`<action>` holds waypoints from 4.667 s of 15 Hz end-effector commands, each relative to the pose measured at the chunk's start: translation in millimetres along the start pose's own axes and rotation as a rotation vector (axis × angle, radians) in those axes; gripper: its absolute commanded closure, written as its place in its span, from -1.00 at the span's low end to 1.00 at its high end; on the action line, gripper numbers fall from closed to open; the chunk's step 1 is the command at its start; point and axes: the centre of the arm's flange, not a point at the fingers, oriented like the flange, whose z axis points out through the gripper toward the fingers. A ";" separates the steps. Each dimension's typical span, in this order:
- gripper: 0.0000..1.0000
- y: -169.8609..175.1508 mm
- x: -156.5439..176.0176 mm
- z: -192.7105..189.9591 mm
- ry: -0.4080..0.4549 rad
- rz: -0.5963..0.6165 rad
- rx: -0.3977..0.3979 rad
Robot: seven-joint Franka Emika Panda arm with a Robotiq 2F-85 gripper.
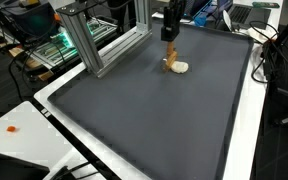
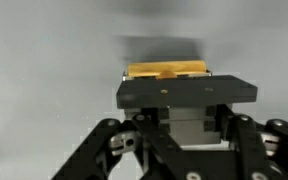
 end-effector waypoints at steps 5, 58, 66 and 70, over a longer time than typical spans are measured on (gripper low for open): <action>0.30 8.0 3.5 -14.4 0.043 0.125 -0.004; 0.30 -2.4 21.0 11.9 -0.069 0.756 0.082; 0.30 -9.9 18.8 8.5 -0.083 0.708 0.074; 0.30 -9.1 22.7 1.3 -0.053 0.694 0.069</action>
